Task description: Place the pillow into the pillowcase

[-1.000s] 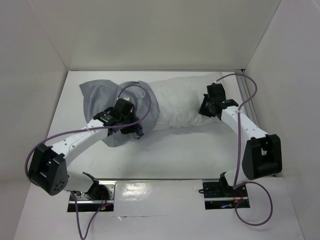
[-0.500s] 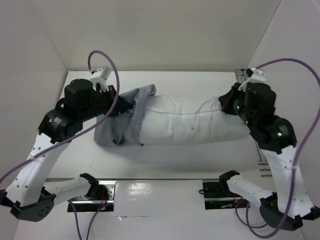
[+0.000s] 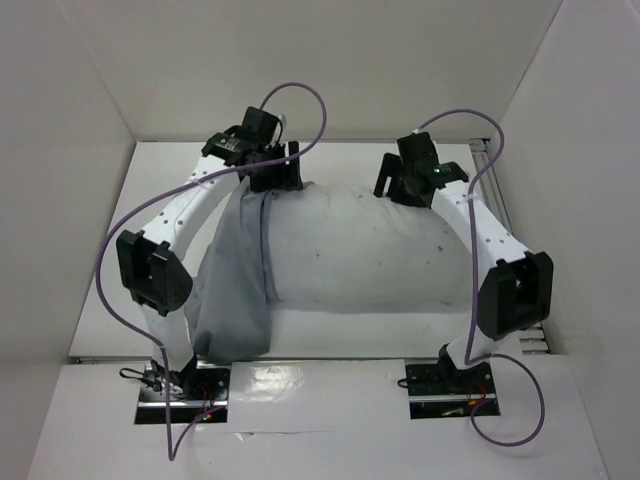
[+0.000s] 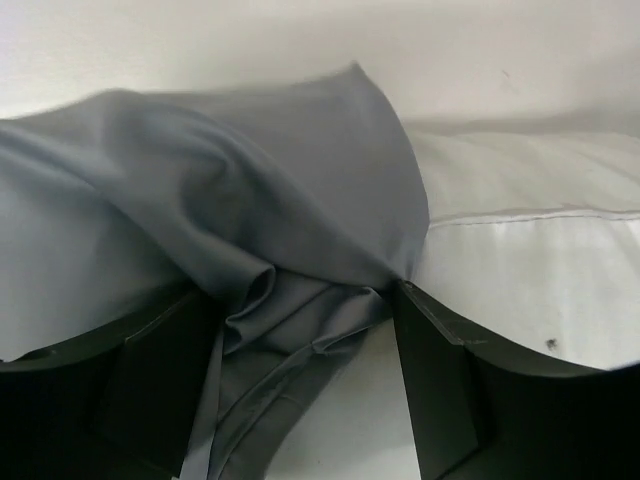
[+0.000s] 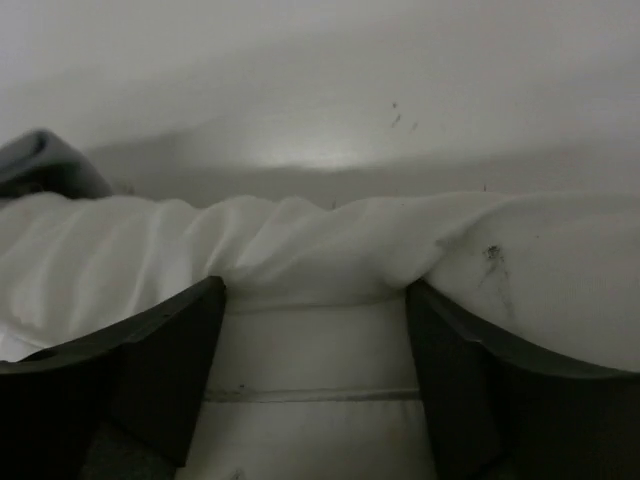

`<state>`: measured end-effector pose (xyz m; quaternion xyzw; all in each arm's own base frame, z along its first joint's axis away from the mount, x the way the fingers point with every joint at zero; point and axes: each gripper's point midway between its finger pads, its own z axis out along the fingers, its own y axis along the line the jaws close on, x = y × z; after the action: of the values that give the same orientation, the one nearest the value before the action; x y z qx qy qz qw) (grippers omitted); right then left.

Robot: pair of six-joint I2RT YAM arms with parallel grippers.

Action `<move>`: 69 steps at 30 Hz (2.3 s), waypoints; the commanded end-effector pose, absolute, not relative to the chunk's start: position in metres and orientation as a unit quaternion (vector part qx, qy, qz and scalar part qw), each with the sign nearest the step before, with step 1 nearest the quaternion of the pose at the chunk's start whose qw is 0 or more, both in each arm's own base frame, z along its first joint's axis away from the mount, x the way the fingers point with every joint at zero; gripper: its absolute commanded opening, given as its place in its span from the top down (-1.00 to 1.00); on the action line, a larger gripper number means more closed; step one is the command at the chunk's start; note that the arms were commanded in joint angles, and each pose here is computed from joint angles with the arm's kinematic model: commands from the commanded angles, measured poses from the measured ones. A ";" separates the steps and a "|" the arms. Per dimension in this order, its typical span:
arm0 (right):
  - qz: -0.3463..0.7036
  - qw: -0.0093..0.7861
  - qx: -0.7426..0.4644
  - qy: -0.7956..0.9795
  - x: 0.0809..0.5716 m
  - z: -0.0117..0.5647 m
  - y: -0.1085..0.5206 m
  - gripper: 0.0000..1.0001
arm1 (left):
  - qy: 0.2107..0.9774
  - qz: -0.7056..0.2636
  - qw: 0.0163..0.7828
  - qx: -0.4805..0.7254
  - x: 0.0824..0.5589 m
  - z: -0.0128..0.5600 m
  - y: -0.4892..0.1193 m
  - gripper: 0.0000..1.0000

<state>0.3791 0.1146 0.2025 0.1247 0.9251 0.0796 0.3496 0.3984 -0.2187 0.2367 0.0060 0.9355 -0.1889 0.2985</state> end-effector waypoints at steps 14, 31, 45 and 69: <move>0.049 0.506 0.133 0.851 0.417 0.302 0.071 -0.91 | 0.903 -0.084 0.410 -0.099 0.368 0.322 -0.092 -0.52; 0.111 0.379 0.040 0.918 0.381 0.211 0.134 -0.95 | 0.933 -0.151 0.233 -0.228 0.216 0.157 -0.092 -0.74; 0.119 0.387 0.031 0.914 0.379 0.219 0.142 -0.95 | 0.913 -0.032 0.165 -0.372 0.201 0.077 -0.053 -0.65; 0.119 0.384 0.030 0.915 0.387 0.216 0.145 -0.95 | 0.943 -0.144 0.255 -0.158 0.209 0.141 -0.127 -1.00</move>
<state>0.3779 0.1365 0.1979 0.0355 0.9261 0.1038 0.3609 0.2247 -0.1229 0.1660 -0.1436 0.9307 -0.1710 0.2897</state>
